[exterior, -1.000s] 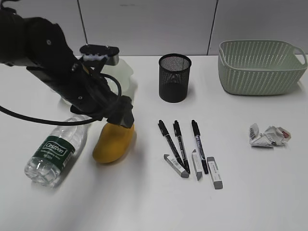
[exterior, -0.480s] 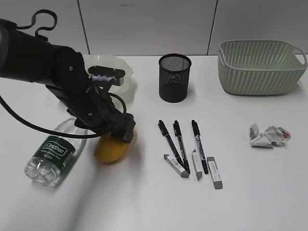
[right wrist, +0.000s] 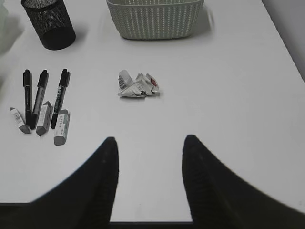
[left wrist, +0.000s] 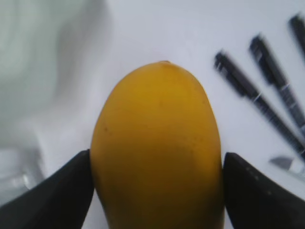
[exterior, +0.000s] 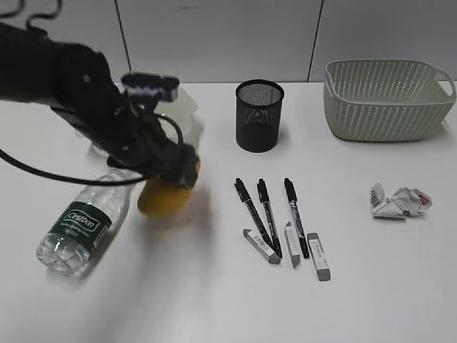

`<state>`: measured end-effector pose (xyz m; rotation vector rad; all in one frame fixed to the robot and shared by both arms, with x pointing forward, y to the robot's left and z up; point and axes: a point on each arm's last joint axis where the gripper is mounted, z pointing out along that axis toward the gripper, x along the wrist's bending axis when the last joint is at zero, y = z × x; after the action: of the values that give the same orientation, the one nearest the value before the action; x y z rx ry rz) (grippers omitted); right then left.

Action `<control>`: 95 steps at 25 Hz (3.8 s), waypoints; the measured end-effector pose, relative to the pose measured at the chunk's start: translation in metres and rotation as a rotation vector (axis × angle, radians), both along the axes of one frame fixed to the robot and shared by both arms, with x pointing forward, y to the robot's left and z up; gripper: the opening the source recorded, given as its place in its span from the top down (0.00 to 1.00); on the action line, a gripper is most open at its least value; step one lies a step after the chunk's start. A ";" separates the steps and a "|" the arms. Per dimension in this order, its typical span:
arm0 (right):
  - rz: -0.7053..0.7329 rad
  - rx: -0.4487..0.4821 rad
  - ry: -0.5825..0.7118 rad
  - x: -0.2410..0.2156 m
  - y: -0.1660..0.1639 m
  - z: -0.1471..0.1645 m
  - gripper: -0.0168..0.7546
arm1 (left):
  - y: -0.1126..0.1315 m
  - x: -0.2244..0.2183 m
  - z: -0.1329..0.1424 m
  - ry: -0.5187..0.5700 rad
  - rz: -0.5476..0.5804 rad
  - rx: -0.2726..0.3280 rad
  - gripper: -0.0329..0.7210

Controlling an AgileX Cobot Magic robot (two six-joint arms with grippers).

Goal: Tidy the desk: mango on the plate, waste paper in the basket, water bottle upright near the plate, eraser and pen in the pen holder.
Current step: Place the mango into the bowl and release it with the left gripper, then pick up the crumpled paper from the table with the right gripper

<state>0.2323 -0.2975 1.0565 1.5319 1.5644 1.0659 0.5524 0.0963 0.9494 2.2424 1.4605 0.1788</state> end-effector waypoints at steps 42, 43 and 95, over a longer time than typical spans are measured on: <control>0.000 0.000 0.000 0.000 0.000 0.000 0.51 | 0.063 0.105 -0.005 -0.522 0.150 -0.068 0.12; 0.000 0.000 0.000 0.000 0.000 0.000 0.51 | 0.063 0.105 -0.005 -0.523 0.152 -0.070 0.11; 0.002 0.004 0.000 0.000 0.000 0.000 0.51 | 0.210 -0.322 0.113 -0.679 0.190 -0.130 0.51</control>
<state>0.2322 -0.2971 1.0565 1.5337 1.5653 1.0710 0.2300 0.3066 1.0624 1.6848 1.2468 0.7928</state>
